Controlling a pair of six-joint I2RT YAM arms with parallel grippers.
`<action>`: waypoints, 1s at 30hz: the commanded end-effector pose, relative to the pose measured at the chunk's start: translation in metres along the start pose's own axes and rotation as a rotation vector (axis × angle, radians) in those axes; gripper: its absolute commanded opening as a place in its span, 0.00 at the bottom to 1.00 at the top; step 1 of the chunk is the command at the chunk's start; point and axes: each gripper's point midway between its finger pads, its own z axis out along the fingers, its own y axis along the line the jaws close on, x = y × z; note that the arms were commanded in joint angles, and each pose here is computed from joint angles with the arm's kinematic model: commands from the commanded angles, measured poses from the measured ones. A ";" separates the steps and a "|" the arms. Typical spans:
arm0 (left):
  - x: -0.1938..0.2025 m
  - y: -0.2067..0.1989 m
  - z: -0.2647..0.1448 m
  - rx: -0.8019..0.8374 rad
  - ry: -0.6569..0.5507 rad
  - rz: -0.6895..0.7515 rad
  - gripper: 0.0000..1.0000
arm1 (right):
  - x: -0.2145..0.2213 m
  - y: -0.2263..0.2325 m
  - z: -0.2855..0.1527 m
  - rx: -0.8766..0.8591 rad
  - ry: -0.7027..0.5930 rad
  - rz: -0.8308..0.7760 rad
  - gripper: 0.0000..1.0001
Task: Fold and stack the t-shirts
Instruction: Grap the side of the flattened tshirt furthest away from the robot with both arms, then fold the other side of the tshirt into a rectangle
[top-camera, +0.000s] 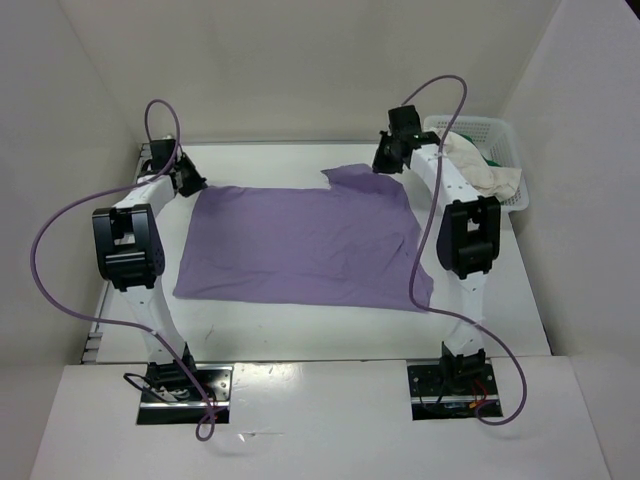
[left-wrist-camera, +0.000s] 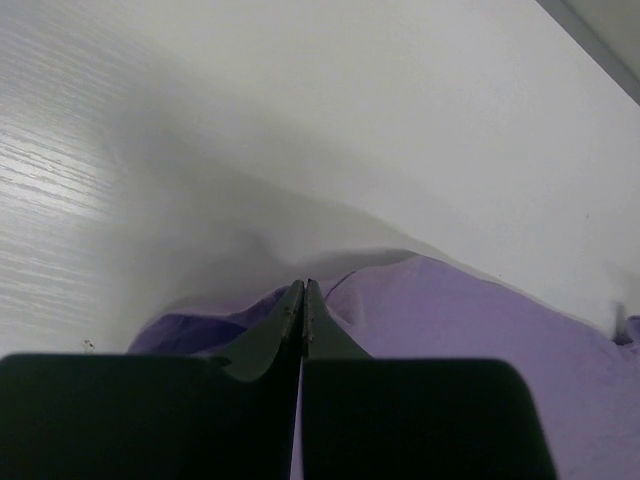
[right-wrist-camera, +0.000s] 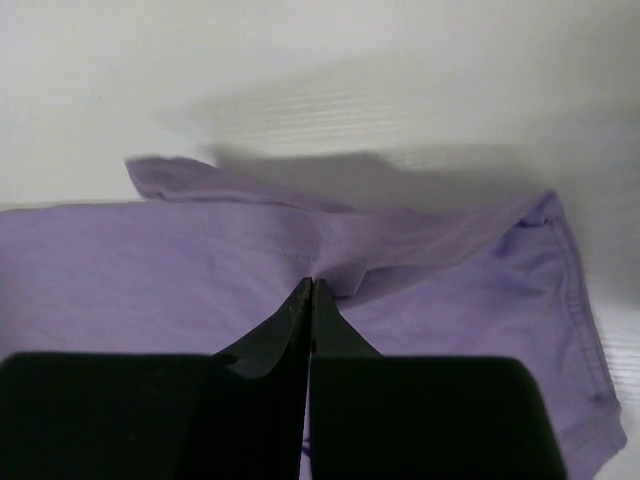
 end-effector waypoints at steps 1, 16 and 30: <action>-0.027 -0.005 -0.015 0.015 -0.067 0.018 0.00 | -0.002 -0.003 -0.021 -0.024 -0.060 -0.021 0.00; -0.004 0.020 -0.056 -0.024 -0.075 0.006 0.00 | 0.069 -0.030 -0.125 -0.040 -0.072 -0.013 0.00; 0.030 0.051 -0.081 -0.087 -0.046 -0.033 0.00 | 0.157 -0.074 -0.171 0.008 0.021 0.097 0.01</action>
